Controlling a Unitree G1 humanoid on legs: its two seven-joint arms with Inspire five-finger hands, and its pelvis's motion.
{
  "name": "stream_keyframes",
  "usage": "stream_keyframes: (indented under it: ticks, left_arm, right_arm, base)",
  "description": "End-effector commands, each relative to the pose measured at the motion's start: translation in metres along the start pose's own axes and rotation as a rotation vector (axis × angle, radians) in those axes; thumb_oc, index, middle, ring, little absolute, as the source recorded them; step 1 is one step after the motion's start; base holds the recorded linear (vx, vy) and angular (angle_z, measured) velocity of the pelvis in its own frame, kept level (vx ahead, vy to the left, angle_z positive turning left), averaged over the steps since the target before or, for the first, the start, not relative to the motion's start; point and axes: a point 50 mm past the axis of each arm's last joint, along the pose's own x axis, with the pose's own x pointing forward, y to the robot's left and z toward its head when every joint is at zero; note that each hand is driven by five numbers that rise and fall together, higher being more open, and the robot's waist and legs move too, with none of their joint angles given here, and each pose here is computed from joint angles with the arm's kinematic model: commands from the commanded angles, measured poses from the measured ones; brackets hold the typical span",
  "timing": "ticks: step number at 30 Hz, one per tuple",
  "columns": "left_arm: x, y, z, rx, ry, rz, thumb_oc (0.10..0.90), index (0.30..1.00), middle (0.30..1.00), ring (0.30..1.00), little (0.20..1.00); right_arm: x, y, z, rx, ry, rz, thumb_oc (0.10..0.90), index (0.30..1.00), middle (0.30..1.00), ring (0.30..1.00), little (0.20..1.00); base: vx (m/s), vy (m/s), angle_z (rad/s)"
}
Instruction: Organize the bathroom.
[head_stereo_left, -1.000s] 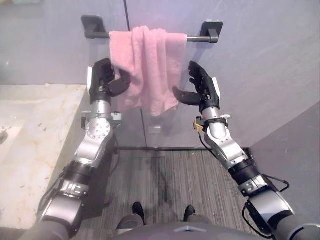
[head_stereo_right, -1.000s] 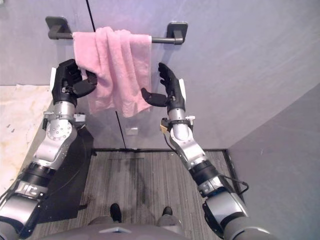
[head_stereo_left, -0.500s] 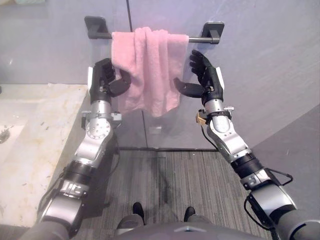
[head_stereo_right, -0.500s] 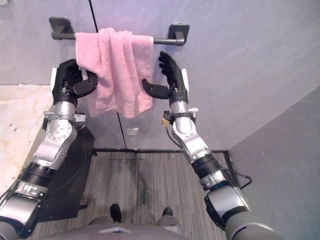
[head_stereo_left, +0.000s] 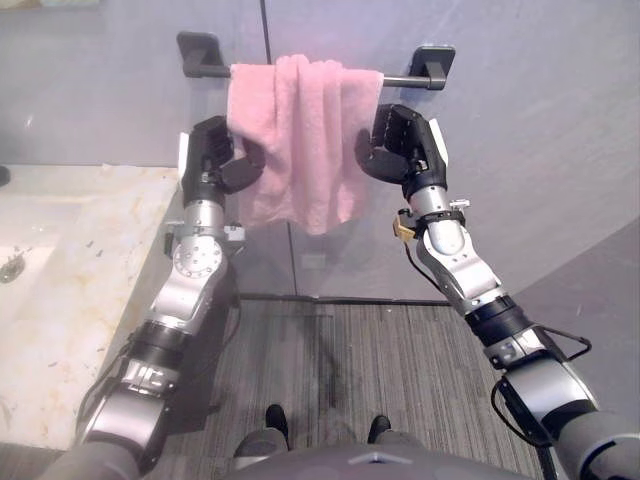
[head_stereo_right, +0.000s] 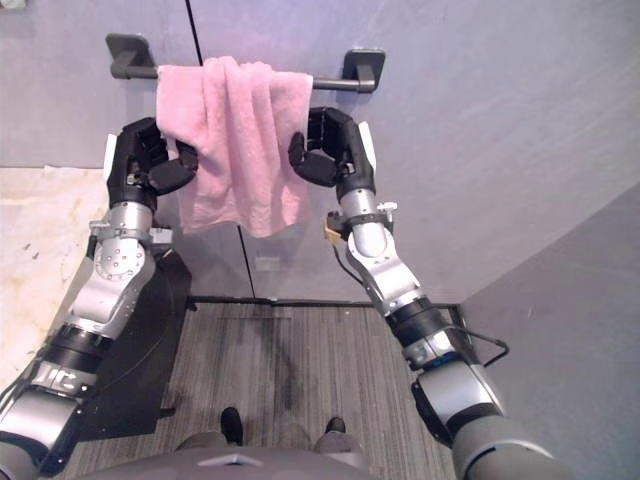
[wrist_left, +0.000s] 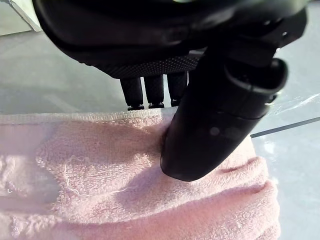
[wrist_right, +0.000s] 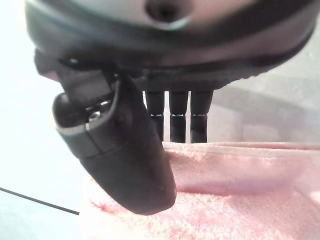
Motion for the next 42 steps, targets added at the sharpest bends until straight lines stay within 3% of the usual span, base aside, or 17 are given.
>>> stream_keyframes:
  ticks: [1,2,7,13,27,37,42]
  left_arm:
    - [0.006,-0.017,0.016,0.025,-0.111,-0.083,0.400,0.300,0.300,0.300,0.300]
    - [0.006,-0.018,0.016,0.024,-0.111,-0.082,0.400,0.300,0.300,0.300,0.300]
    - [0.006,-0.018,0.017,0.024,-0.111,-0.072,0.400,0.300,0.300,0.300,0.300]
    - [0.004,-0.013,0.016,0.019,-0.120,-0.030,0.400,0.300,0.300,0.300,0.300]
    - [-0.012,0.004,0.014,-0.090,-0.183,0.302,0.400,0.300,0.300,0.300,0.300]
    - [-0.023,0.006,0.010,-0.152,-0.162,0.520,0.400,0.300,0.300,0.300,0.300]
    - [-0.023,0.001,0.006,-0.149,-0.126,0.505,0.400,0.300,0.300,0.300,0.300]
  right_arm:
    - [0.028,-0.001,0.062,0.054,-0.274,0.003,0.441,0.361,0.361,0.361,0.361]
    - [0.028,-0.002,0.060,0.058,-0.269,-0.004,0.467,0.401,0.401,0.401,0.401]
    - [0.026,-0.006,0.057,0.071,-0.255,-0.037,0.400,0.300,0.300,0.300,0.300]
    - [0.012,-0.011,0.043,0.121,-0.233,-0.115,0.400,0.300,0.300,0.300,0.300]
    - [-0.033,-0.024,-0.001,0.264,-0.116,-0.389,0.400,0.300,0.300,0.300,0.300]
    - [-0.045,-0.031,-0.012,0.297,-0.060,-0.559,0.400,0.300,0.300,0.300,0.300]
    - [-0.046,-0.027,-0.014,0.302,-0.038,-0.581,0.400,0.300,0.300,0.300,0.300]
  base:
    - [0.00,0.000,0.00]
    - [0.00,0.000,0.00]
    - [0.00,0.000,0.00]
    - [0.00,0.000,0.00]
    - [-0.01,-0.002,-0.05]
    - [0.00,-0.002,-0.01]
    - [0.00,0.000,0.00]
